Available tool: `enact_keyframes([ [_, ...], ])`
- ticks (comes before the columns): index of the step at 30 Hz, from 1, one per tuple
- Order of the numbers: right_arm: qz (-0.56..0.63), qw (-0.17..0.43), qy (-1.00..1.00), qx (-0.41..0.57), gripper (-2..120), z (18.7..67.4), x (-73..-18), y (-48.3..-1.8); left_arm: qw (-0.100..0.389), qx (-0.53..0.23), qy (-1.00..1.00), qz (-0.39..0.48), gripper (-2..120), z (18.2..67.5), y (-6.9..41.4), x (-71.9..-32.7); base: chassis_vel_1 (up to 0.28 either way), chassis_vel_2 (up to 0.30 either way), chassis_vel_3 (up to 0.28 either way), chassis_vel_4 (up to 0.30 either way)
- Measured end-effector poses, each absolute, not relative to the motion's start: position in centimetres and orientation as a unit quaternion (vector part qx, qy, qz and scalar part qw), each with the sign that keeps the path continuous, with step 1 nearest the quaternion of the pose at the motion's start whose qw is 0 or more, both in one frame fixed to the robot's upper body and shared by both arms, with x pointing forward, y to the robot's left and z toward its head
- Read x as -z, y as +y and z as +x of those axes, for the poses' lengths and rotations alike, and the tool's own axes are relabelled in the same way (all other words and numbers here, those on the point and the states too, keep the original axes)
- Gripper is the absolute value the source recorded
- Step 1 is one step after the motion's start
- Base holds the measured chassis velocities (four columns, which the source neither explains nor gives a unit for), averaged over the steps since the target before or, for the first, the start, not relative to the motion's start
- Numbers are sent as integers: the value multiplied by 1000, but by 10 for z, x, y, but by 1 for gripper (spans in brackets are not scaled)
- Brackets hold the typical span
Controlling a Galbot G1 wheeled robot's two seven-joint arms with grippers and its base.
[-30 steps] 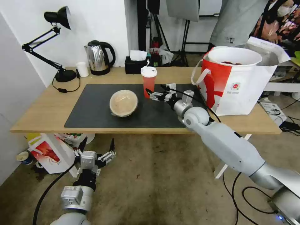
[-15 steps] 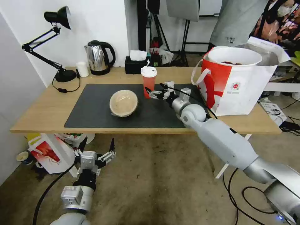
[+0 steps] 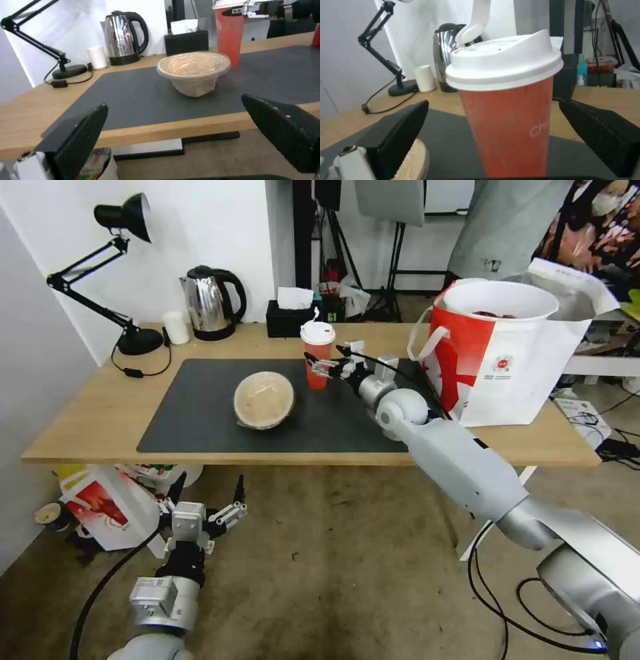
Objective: Pick up the trash from the table and place it into the takeout bag.
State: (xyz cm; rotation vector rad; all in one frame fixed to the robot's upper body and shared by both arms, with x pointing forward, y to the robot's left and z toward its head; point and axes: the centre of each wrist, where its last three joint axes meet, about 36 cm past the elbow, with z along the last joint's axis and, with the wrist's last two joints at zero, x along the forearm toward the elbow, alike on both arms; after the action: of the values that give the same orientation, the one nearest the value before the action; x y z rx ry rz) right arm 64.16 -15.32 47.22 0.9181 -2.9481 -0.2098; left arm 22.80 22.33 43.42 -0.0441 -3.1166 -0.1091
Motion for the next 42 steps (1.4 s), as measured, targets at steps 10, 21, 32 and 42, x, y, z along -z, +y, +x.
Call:
enact_keyframes([
  [10, 287, 20, -956, 61, 100, 665, -462, -146, 11, 35, -999, -14, 100, 228, 223, -434, 0, 0, 0, 0],
  [21, 282, 29, -957, 53, 100, 677, -444, -143, 11, 35, -999, -14, 100, 228, 223, -434, 0, 0, 0, 0],
  [32, 280, 34, -958, 56, 77, 680, -440, -149, 11, 35, -999, -14, 100, 228, 223, -434, 0, 0, 0, 0],
  [42, 281, 32, -957, 61, 47, 680, -441, -156, 11, 35, -999, -14, 100, 228, 223, -434, 0, 0, 0, 0],
])
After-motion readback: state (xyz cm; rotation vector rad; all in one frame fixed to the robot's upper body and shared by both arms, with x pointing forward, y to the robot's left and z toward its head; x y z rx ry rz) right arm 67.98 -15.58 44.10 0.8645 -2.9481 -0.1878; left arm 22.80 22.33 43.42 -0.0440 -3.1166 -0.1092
